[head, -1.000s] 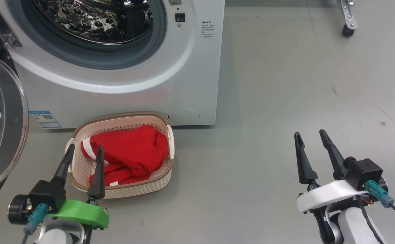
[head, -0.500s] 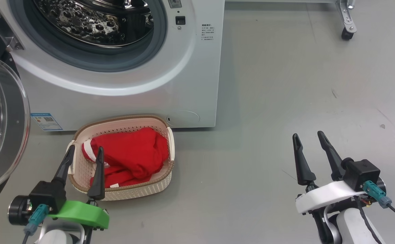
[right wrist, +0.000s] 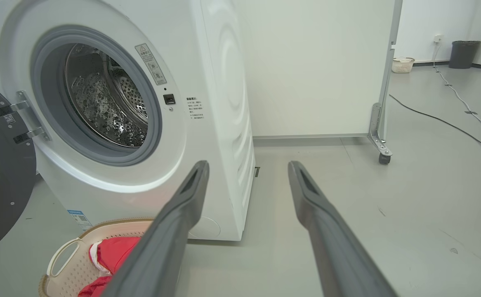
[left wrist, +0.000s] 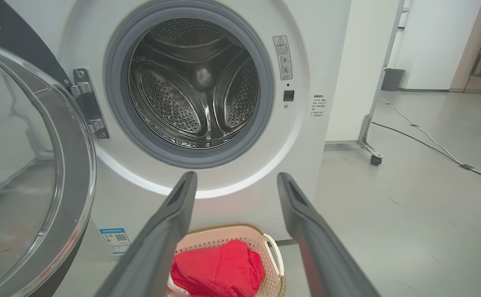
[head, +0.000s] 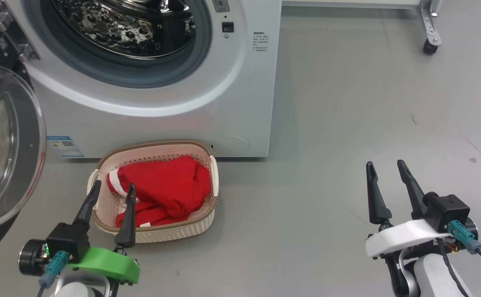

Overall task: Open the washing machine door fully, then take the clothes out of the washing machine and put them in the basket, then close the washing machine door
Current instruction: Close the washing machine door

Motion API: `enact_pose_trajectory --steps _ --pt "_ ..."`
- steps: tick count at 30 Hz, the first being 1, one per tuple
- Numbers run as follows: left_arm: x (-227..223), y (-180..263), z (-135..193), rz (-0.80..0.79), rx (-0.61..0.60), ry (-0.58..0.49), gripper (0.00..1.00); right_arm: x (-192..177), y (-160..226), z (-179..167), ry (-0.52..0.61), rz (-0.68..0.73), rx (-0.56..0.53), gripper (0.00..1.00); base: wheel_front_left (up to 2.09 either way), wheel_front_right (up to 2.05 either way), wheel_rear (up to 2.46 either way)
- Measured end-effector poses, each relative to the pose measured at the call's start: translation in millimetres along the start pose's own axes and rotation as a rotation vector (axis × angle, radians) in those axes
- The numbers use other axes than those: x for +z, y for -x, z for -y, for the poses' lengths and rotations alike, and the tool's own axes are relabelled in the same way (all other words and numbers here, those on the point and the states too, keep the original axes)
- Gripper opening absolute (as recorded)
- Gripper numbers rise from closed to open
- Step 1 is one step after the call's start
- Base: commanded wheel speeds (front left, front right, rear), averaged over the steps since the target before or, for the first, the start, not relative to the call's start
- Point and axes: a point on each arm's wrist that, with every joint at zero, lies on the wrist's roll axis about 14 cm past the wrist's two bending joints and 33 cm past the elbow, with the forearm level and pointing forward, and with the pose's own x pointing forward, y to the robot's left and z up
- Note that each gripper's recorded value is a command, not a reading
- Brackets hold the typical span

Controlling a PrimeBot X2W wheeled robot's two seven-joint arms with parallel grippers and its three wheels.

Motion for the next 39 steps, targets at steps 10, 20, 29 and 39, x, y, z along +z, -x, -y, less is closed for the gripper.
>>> enact_pose_trajectory --steps 10,20,29,39 --pt "2 16 -22 0.0 0.07 -0.005 1.0 -9 -14 -26 -0.008 -0.022 0.086 1.0 0.0 0.0 0.0" --pt "11 43 -59 0.02 0.212 -0.01 1.0 -28 -26 -77 -0.025 -0.074 0.244 1.0 0.0 0.0 0.0" --pt "24 75 -90 0.055 0.331 -0.027 1.0 -39 -32 -129 -0.056 -0.104 0.394 1.0 0.0 0.0 0.0" --pt "38 113 -117 0.087 0.457 -0.061 1.0 -47 -31 -176 -0.079 -0.13 0.529 1.0 0.0 0.0 0.0"
